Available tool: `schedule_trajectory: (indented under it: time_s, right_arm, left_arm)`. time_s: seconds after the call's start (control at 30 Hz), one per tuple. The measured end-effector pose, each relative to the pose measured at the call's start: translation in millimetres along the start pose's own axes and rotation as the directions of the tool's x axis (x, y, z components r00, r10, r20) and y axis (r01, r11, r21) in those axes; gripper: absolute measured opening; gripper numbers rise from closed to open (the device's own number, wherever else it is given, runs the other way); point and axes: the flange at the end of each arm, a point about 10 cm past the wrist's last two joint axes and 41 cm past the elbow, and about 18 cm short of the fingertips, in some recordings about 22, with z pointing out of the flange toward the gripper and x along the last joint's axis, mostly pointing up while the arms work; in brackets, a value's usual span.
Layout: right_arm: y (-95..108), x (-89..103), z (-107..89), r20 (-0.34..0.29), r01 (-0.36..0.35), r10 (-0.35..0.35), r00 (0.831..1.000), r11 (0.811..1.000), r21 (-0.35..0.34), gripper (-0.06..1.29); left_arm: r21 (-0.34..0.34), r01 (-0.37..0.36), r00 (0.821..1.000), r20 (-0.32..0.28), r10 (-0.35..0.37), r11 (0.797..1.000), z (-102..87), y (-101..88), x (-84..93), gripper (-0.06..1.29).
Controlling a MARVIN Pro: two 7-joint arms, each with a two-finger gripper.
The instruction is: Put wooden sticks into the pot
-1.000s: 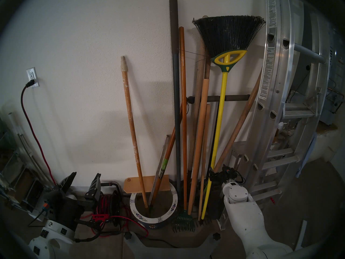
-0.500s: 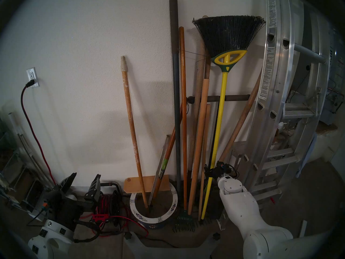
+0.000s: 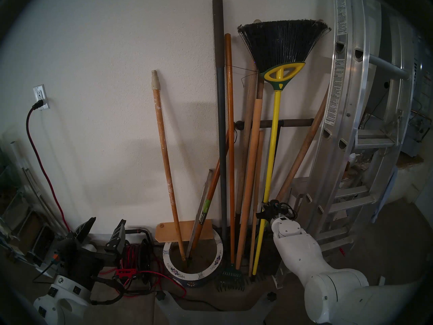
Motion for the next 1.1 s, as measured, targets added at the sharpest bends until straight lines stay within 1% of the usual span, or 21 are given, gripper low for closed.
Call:
schedule_trajectory:
  time_s: [0.37,0.6,0.7,0.77,0.97,1.1]
  right_arm:
    - [-4.9,-11.5,-8.2,-0.075,0.007,-0.009,0.997,1.0,-0.028,0.09]
    - [-13.6,-21.8,-21.5,-0.137,-0.024,0.016,0.99,0.998,-0.056,0.09]
    - [-16.0,-24.7,-25.5,-0.148,-0.031,0.022,0.989,0.998,-0.061,0.09]
    - [-19.1,-27.4,-30.8,-0.167,-0.039,0.028,0.986,0.997,-0.066,0.09]
    - [-22.7,-29.0,-38.7,-0.202,-0.051,0.034,0.979,0.996,-0.077,0.09]
    - [-23.5,-27.1,-44.9,-0.244,-0.061,0.037,0.969,0.994,-0.093,0.09]
  left_arm:
    - [-0.023,0.001,1.0,0.008,-0.001,1.0,-2.7,-2.8,1.2,1.27]
    - [-0.035,0.004,1.0,0.015,-0.003,0.999,-5.1,-5.3,2.1,1.27]
    - [-0.036,0.004,1.0,0.017,-0.004,0.999,-5.6,-5.8,2.2,1.27]
    - [-0.038,0.006,1.0,0.019,-0.005,0.999,-6.3,-6.7,2.4,1.27]
    - [-0.041,0.008,1.0,0.023,-0.007,0.999,-7.5,-7.8,2.6,1.27]
    - [-0.044,0.009,1.0,0.027,-0.008,0.999,-8.4,-8.9,2.8,1.27]
